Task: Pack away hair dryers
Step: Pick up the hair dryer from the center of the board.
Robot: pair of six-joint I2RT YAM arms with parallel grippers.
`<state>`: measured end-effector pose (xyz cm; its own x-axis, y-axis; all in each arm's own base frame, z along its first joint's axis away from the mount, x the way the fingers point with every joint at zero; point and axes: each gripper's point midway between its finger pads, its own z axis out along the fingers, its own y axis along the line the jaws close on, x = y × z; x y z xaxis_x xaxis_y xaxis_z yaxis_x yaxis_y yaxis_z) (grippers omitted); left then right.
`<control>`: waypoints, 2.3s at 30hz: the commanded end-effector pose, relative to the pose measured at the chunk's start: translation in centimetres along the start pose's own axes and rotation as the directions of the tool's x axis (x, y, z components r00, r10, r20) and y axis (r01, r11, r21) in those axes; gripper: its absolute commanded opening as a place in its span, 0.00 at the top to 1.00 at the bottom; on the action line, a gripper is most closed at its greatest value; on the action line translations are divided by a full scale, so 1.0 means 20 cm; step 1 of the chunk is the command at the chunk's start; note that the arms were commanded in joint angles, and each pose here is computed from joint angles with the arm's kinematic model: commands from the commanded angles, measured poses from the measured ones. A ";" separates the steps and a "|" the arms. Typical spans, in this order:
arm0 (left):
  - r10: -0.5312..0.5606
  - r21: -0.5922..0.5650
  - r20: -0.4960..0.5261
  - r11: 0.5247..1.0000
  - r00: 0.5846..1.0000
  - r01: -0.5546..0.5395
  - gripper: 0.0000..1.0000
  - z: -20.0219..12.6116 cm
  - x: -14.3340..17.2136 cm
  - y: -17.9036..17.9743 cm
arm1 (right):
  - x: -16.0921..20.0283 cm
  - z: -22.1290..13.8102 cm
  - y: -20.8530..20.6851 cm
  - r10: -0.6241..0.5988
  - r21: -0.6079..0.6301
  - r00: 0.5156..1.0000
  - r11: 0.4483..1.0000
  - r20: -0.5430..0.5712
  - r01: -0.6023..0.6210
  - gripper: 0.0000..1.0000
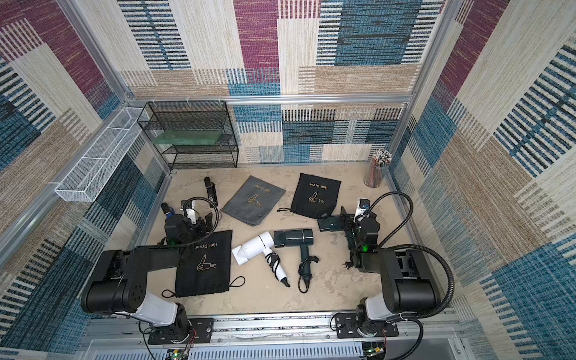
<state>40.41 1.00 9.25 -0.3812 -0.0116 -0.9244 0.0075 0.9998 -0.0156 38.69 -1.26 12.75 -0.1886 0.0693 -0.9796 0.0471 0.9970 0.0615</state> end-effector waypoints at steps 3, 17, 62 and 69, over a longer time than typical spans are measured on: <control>0.003 0.012 -0.005 1.000 1.000 -0.003 0.01 0.00 0.00 -0.01 | -0.05 0.00 0.00 -0.006 0.000 0.999 1.000 0.035 0.006 0.05; 0.003 0.011 -0.004 1.000 1.000 -0.003 0.01 0.00 0.00 -0.01 | -0.05 0.00 0.00 -0.004 0.000 0.999 1.000 0.034 0.004 0.05; 0.210 0.408 -0.439 0.913 0.874 -0.014 0.00 -0.46 -0.74 -0.40 | -0.02 -0.41 0.14 0.338 0.369 0.764 0.919 -0.550 -0.141 0.00; 0.361 0.555 -0.457 0.830 0.813 -0.057 0.01 -0.47 -0.77 -0.66 | 0.14 -0.52 0.07 0.381 0.470 0.663 0.881 -0.645 -0.049 0.01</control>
<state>39.65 -10.67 28.30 -0.6920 0.3010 -0.6562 0.4908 0.8627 -0.1218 30.04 1.81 12.97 -0.7170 0.4139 -0.5608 0.4486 0.8898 0.0832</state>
